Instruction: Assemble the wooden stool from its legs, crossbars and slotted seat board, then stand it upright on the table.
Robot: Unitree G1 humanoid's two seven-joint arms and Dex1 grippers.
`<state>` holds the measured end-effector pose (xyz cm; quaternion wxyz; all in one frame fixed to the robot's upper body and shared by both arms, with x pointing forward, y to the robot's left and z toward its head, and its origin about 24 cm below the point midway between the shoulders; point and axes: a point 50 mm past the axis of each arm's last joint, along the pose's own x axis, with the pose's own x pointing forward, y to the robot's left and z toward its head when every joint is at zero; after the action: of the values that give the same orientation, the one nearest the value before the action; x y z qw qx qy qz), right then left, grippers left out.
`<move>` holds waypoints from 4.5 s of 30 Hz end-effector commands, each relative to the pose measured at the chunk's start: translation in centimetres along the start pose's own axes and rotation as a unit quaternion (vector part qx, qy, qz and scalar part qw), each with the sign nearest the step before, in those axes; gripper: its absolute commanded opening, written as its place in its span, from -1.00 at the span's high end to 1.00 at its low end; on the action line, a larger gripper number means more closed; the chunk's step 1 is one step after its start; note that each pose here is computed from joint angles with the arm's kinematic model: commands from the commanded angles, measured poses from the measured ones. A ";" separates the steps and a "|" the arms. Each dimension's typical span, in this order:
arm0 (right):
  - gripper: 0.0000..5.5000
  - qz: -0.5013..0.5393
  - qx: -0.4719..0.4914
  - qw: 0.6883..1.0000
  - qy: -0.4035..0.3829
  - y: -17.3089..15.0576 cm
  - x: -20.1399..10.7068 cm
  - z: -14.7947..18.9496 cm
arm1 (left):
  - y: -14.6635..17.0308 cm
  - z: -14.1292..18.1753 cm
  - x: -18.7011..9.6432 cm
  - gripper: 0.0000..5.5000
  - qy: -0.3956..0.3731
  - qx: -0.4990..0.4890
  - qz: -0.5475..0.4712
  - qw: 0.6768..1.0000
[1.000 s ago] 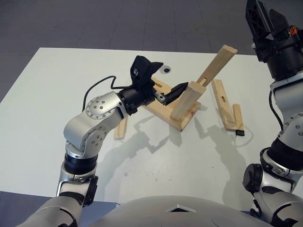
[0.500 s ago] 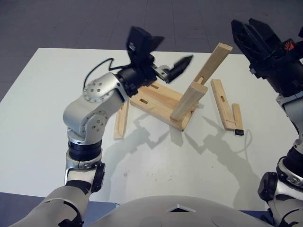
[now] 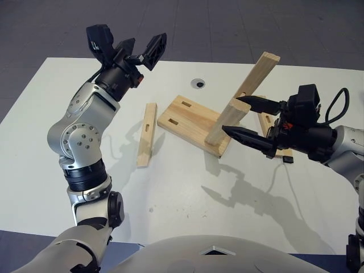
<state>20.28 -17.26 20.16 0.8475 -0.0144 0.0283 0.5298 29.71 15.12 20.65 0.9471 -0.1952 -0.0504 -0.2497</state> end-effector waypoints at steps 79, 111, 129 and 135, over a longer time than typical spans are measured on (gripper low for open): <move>-0.96 -0.141 0.340 0.924 -0.108 -3.6 10.4 -1.6 | 8.0 -11.2 -0.3 -0.96 0.181 0.195 0.143 0.953; -0.96 -0.360 0.160 0.919 0.011 -5.1 2.2 -3.9 | 5.1 -11.5 0.1 -0.96 0.180 0.200 0.091 0.959; -0.96 -0.376 -0.133 0.886 0.238 -7.9 2.1 -11.6 | 5.3 -15.1 3.7 -0.96 0.298 0.354 -0.070 0.884; -0.96 -0.348 -0.123 0.899 0.235 -7.6 4.0 -12.1 | 5.8 -16.7 3.1 -0.96 0.322 0.358 -0.080 0.873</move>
<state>28.31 -18.19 7.92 0.9411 -0.2516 0.1516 0.1676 35.32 11.69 4.61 0.8969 0.2478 0.1400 -0.3386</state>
